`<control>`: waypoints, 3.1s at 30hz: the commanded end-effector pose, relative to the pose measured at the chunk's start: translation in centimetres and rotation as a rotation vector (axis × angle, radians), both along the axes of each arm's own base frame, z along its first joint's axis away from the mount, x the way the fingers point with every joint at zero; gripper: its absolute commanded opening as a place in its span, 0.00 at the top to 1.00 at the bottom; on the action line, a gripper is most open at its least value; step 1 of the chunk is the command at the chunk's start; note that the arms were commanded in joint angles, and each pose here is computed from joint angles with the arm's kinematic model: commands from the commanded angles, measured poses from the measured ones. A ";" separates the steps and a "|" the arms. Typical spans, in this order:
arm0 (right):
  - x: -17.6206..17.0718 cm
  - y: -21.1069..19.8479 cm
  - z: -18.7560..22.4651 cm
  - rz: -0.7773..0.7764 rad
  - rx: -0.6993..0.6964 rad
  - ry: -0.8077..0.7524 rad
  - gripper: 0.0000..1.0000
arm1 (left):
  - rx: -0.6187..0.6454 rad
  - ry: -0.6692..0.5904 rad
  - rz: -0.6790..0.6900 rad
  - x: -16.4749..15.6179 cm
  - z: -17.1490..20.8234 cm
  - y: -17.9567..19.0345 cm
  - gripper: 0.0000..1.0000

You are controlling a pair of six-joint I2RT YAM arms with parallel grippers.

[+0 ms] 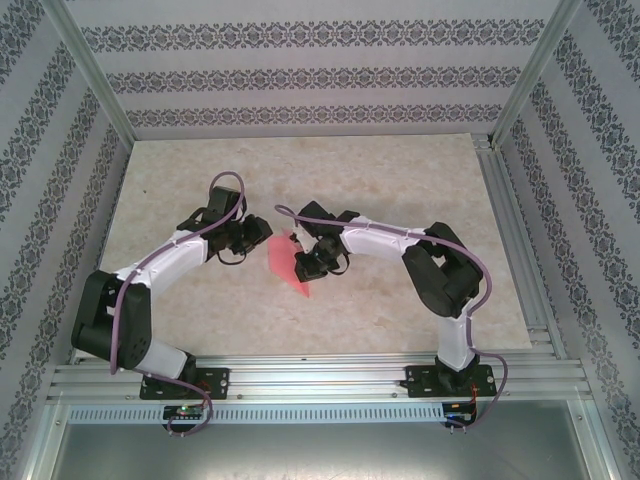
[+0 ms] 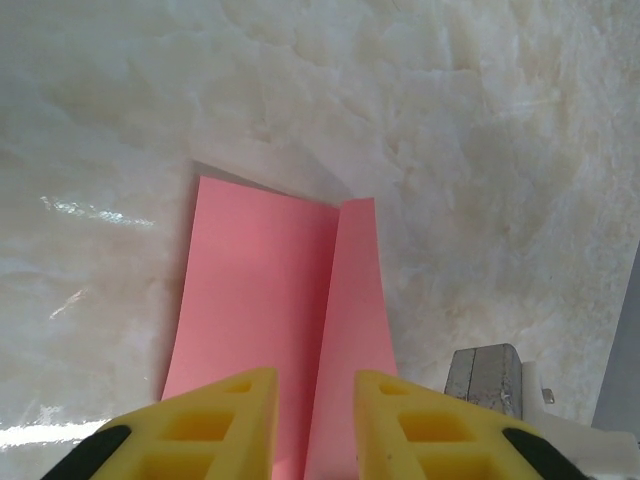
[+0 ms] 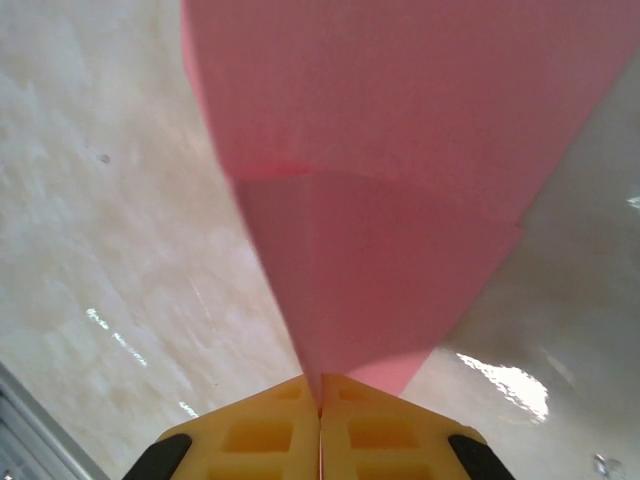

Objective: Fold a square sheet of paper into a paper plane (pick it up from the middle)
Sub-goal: Fourth fold the wing at the center of the table.

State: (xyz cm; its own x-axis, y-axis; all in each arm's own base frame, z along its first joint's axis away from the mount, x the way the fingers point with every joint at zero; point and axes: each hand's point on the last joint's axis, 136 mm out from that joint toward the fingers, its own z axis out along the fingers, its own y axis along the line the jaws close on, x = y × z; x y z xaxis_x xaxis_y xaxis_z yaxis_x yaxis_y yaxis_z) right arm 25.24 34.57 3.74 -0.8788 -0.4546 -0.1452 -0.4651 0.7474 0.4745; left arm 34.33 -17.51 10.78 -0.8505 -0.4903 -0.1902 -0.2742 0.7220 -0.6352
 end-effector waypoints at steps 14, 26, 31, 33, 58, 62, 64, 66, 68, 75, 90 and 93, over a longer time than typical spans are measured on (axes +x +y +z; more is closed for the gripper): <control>1.7 0.9 -0.5 -0.018 0.254 0.129 0.93 | 0.010 0.063 -0.092 -3.1 -4.2 -3.8 0.80; 2.7 0.3 -0.6 -0.054 0.269 0.128 0.93 | -0.015 0.105 -0.120 -2.9 -7.4 -6.0 0.85; 3.0 0.2 -0.5 -0.069 0.280 0.131 0.93 | 0.034 0.172 -0.125 -3.5 -9.5 -5.6 0.86; 3.1 0.2 -0.5 -0.072 0.280 0.132 0.93 | 0.056 0.197 -0.126 -3.8 -10.4 -5.3 0.87; 5.4 -1.4 -1.0 -0.057 0.238 0.125 0.92 | 0.255 0.238 -0.194 -4.7 -12.9 -3.0 0.91; 5.8 -1.5 -1.5 -0.053 0.221 0.125 0.92 | 0.271 0.239 -0.208 -4.7 -13.0 -2.9 0.91; 6.0 -1.6 -1.6 -0.052 0.220 0.120 0.92 | 0.280 0.240 -0.213 -4.7 -13.0 -2.9 0.91; 6.1 -1.5 -1.8 -0.055 0.224 0.129 0.91 | 0.283 0.239 -0.211 -4.7 -13.0 -2.8 0.91; 6.2 -1.6 -2.3 -0.059 0.213 0.130 0.91 | 0.286 0.238 -0.212 -4.6 -13.0 -2.9 0.91; 6.7 -1.9 -2.4 -0.062 0.207 0.118 0.92 | 0.305 0.231 -0.222 -4.4 -12.8 -2.8 0.91; 7.2 -2.4 -3.3 -0.055 0.183 0.109 0.92 | 0.344 0.227 -0.228 -4.3 -12.9 -2.3 0.92; 6.9 -2.7 -3.7 -0.041 0.176 0.124 0.92 | 0.347 0.220 -0.227 -4.3 -12.7 -2.3 0.91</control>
State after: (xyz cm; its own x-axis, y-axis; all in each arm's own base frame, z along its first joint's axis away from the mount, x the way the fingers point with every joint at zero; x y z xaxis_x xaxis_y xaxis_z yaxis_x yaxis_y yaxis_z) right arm 31.43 32.85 1.39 -0.9183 -0.3817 -0.1048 -0.3455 0.6436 0.6829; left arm 32.53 -22.98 1.58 -0.9554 -0.2427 -0.1681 -0.1401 0.8739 -0.4654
